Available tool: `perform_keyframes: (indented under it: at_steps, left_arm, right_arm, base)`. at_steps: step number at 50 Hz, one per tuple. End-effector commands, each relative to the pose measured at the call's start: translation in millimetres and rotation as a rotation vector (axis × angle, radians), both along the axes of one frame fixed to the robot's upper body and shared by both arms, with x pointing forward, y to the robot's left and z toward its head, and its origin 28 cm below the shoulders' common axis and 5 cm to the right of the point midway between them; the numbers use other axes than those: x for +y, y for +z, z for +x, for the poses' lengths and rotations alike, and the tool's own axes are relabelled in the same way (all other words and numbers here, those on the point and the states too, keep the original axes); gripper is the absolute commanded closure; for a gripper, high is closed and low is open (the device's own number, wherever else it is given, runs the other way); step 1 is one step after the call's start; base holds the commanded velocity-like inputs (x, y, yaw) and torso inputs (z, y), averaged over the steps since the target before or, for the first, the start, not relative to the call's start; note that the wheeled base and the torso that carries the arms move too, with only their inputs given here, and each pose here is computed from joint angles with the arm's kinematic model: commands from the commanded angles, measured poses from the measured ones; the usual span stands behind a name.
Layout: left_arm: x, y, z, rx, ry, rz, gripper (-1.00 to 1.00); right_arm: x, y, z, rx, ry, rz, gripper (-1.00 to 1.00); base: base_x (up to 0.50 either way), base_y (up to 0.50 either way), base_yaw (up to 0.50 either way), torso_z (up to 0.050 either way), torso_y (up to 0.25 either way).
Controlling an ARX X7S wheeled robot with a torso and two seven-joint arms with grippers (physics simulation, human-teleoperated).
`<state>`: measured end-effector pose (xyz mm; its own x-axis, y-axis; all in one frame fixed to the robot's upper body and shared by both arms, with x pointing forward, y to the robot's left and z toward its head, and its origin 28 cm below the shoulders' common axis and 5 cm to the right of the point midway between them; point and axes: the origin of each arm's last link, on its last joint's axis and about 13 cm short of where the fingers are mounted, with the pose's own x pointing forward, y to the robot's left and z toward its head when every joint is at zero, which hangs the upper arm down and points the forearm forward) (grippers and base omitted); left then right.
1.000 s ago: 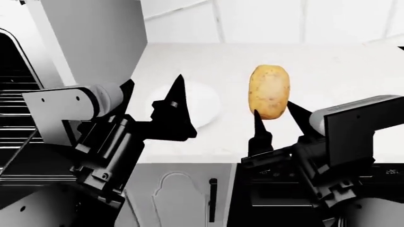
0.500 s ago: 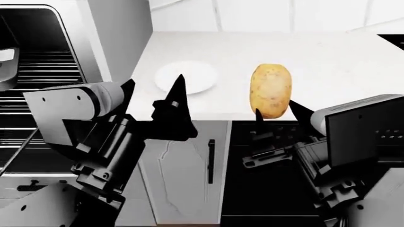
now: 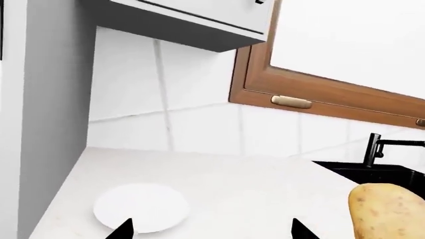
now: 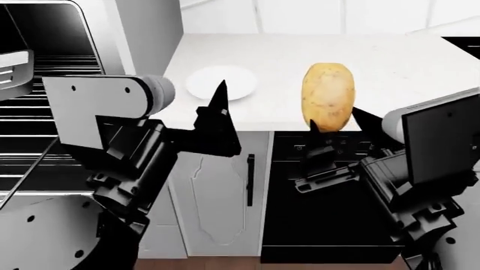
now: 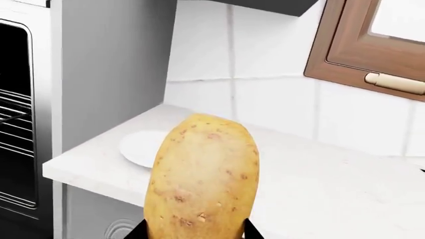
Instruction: Place the potato on the top rack of the oven.
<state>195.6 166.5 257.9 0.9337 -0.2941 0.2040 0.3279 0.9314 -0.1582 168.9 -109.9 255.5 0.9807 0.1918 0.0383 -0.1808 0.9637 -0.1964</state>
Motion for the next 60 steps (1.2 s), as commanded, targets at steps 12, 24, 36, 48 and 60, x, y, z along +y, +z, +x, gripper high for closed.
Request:
perform_keyframes:
  at_steps: [12,24,36,48,60]
  left_arm:
    - [4.9,37.4,-3.9,-0.017,-0.014,0.113,-1.00]
    - [12.2,42.7,-5.2,-0.035,0.010,0.113,-1.00]
    - [13.8,42.5,-6.0,-0.046,0.016,0.126,-1.00]
    - [15.7,42.3,-3.2,-0.042,0.025,0.129,-1.00]
    - [18.1,38.4,2.6,-0.031,0.038,0.131,-1.00]
  right_arm:
    - [-7.7,42.8,-16.3,0.028,-0.039,-0.057,1.00]
    - [-7.6,45.7,-19.6,0.035,-0.054,-0.072,1.00]
    - [-6.5,41.9,-20.8,0.060,-0.024,-0.119,1.00]
    - [-5.5,43.4,-21.4,0.070,-0.017,-0.139,1.00]
    - [-3.9,47.2,-18.9,0.077,-0.011,-0.157,1.00]
  base:
    - [0.00,0.00,0.00,0.000,0.000]
    - [0.00,0.00,0.00,0.000,0.000]
    - [0.00,0.12,0.00,0.000,0.000]
    - [0.00,0.50,0.00,0.000,0.000]
    - [0.00,0.50,0.00,0.000,0.000]
